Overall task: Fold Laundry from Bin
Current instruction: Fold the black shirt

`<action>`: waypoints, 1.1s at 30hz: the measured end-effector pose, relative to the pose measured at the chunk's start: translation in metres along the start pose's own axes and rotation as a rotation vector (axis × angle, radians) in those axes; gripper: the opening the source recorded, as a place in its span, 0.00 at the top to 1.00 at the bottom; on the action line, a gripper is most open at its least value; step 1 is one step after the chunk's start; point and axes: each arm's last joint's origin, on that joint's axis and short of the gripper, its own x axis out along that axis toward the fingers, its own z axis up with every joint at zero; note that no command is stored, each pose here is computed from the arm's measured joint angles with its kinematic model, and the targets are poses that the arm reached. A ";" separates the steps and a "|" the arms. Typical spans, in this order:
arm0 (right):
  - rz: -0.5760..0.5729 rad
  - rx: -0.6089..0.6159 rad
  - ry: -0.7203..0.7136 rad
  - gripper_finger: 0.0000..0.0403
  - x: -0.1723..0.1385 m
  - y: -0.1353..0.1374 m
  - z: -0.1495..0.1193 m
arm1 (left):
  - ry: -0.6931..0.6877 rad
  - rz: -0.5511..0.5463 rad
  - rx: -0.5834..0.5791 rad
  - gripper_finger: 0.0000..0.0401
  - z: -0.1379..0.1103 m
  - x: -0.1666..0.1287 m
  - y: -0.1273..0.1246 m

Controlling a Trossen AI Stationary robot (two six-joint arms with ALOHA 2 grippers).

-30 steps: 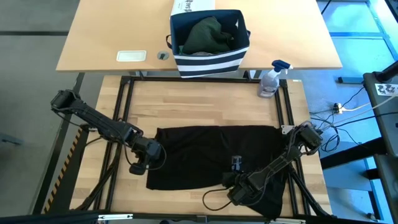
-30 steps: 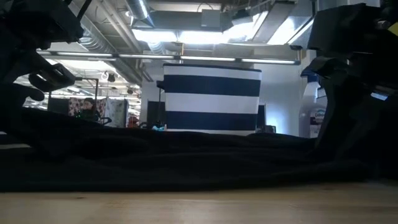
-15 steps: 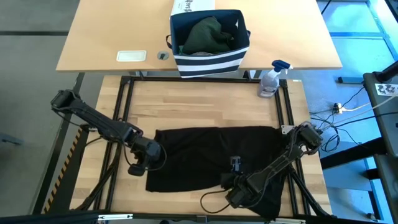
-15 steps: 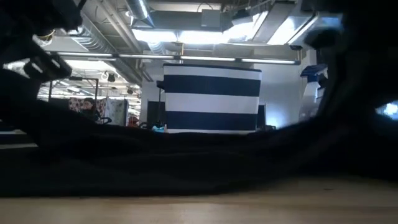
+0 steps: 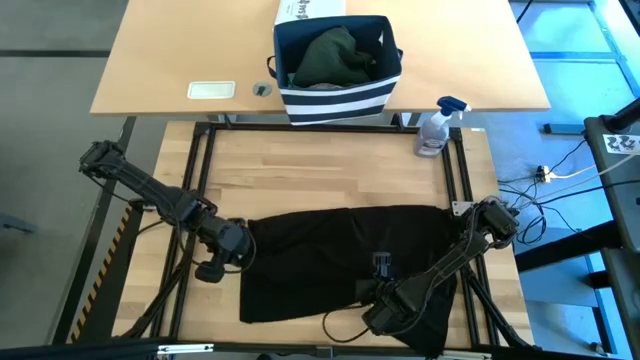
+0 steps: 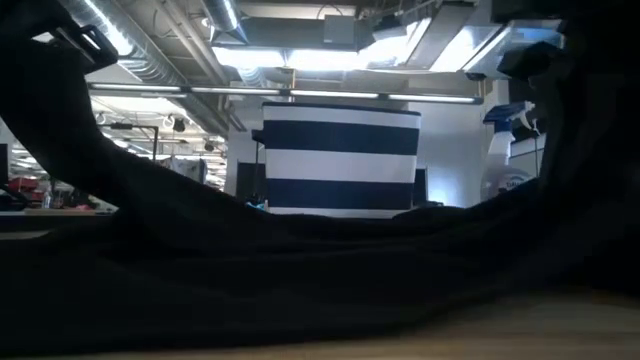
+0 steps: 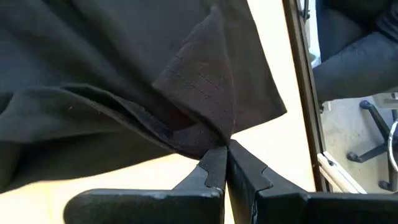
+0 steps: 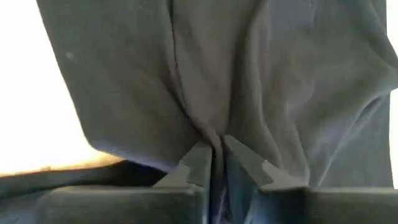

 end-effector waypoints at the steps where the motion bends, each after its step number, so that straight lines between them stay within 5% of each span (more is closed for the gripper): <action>1: 0.003 0.002 -0.001 0.87 -0.001 0.002 -0.002 | 0.003 0.005 0.000 1.00 -0.001 0.000 -0.001; 11: 0.010 0.044 -0.013 0.69 -0.005 0.008 -0.005 | 0.000 -0.009 -0.009 1.00 -0.003 -0.002 -0.004; 15: -0.010 0.043 -0.021 0.72 -0.005 0.007 -0.005 | -0.020 -0.037 -0.028 1.00 -0.005 -0.008 -0.006; 24: -0.038 0.027 -0.009 0.98 -0.005 0.005 -0.007 | -0.201 -0.066 0.004 1.00 -0.015 -0.037 -0.014; 33: -0.014 0.039 0.005 0.84 -0.005 0.006 -0.007 | -0.337 -0.020 -0.021 1.00 -0.023 -0.058 -0.010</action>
